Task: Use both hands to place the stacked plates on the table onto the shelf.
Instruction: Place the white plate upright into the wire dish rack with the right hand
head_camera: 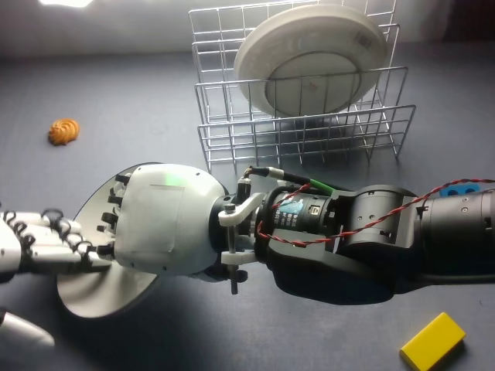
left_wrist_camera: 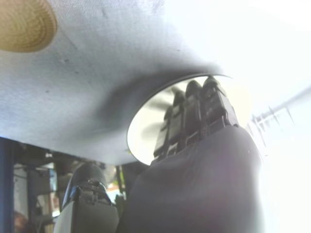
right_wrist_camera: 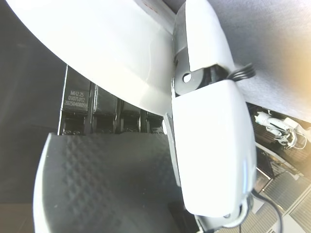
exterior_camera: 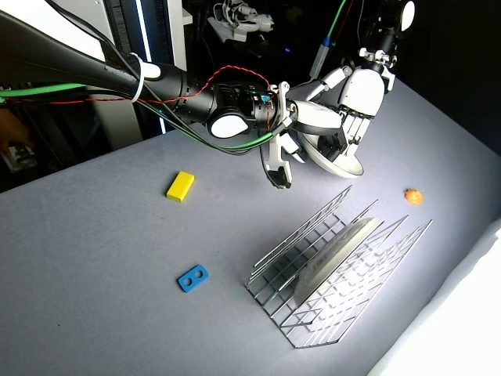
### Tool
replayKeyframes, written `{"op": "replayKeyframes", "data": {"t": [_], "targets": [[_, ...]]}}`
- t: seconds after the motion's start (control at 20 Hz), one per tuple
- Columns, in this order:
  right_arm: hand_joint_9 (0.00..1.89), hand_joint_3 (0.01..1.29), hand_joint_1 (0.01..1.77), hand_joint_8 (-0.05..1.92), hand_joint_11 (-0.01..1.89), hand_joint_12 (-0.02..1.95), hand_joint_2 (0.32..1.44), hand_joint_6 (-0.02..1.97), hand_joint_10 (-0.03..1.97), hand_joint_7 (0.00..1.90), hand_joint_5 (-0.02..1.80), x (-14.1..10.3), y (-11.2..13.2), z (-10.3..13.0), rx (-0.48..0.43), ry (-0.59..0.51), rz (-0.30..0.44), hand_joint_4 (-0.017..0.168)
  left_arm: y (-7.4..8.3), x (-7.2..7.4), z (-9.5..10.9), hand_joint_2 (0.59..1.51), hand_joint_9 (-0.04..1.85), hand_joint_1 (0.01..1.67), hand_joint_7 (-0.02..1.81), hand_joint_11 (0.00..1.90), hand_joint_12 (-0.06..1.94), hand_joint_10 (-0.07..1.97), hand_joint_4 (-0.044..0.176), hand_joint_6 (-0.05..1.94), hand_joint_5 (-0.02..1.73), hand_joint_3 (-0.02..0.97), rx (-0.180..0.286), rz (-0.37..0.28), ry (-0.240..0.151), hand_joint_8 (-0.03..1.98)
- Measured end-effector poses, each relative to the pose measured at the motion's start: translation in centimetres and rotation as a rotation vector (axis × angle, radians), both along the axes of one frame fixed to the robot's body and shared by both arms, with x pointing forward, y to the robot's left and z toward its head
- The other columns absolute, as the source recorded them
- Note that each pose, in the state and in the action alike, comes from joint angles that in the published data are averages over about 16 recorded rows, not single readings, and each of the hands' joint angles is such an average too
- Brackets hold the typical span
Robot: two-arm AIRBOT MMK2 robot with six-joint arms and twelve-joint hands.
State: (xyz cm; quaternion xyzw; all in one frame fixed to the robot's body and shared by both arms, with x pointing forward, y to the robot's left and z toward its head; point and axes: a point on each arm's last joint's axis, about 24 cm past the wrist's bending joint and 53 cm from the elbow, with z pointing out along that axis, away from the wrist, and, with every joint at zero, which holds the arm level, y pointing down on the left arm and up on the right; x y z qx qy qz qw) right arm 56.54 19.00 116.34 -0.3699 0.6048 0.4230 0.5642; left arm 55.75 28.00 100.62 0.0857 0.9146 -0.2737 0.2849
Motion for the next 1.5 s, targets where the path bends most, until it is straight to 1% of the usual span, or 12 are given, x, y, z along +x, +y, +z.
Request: {"op": "replayKeyframes", "data": {"t": [0.2,0.5,0.65,0.75,0.9,1.1,1.3,1.5], "targets": [[0.88,0.01,1.27,0.88,0.73,1.37,1.01,0.76,1.25,0.83,0.71,0.2,-0.6,0.1,0.004,-0.002,-0.007,-0.011,0.6,2.6,1.9,1.104,0.09,0.01,0.13,0.02,0.12,0.02,0.002,0.0,0.11,0.015,-0.005,0.043,-0.068,0.0],[0.88,0.01,1.27,0.99,0.71,1.35,1.01,0.85,1.27,0.86,0.72,-0.1,-2.2,1.0,0.014,0.002,-0.016,-0.009,1.7,6.8,5.7,1.102,0.08,0.01,0.13,0.02,0.13,0.02,0.0,0.02,0.12,0.015,-0.029,0.113,-0.186,0.0],[0.88,0.01,1.28,1.0,0.71,1.34,1.01,0.91,1.26,0.89,0.74,-0.5,-3.4,2.0,0.03,0.009,-0.02,-0.007,2.0,8.3,7.7,1.102,0.07,0.01,0.12,0.02,0.12,0.02,0.001,0.02,0.11,0.016,-0.048,0.13,-0.241,0.0],[0.89,0.01,1.28,0.99,0.72,1.32,1.01,0.94,1.25,0.91,0.76,-0.9,-4.2,3.0,0.044,0.014,-0.024,-0.006,1.9,9.1,8.9,1.102,0.07,0.01,0.12,0.02,0.1,0.02,0.001,0.02,0.11,0.016,-0.062,0.128,-0.275,0.0],[0.9,0.01,1.29,0.97,0.72,1.3,1.01,0.98,1.23,0.94,0.79,-1.6,-5.6,4.7,0.072,0.024,-0.03,-0.004,1.6,9.9,10.4,1.102,0.07,0.01,0.11,0.02,0.08,0.02,0.002,0.02,0.1,0.016,-0.08,0.117,-0.318,0.0],[0.91,0.01,1.31,0.96,0.74,1.28,1.01,1.03,1.21,0.97,0.83,-2.6,-7.3,7.3,0.117,0.036,-0.04,-0.002,1.3,10.5,11.8,1.103,0.06,0.01,0.1,0.02,0.07,0.02,0.003,0.02,0.09,0.016,-0.089,0.094,-0.361,0.0],[0.92,0.01,1.32,0.94,0.75,1.27,1.01,1.06,1.2,1.0,0.86,-2.9,-9.1,10.3,0.175,0.06,-0.065,-0.001,1.0,10.7,12.5,1.103,0.06,0.01,0.1,0.02,0.06,0.02,0.004,0.02,0.08,0.016,-0.089,0.067,-0.388,0.0],[0.92,0.01,1.33,0.93,0.76,1.27,1.01,1.04,1.2,1.01,0.87,-2.3,-11.2,13.1,0.241,0.105,-0.107,0.001,0.8,10.6,12.8,1.103,0.05,0.01,0.08,0.02,0.03,0.02,0.005,0.02,0.07,0.016,-0.083,0.039,-0.402,0.0]]}}
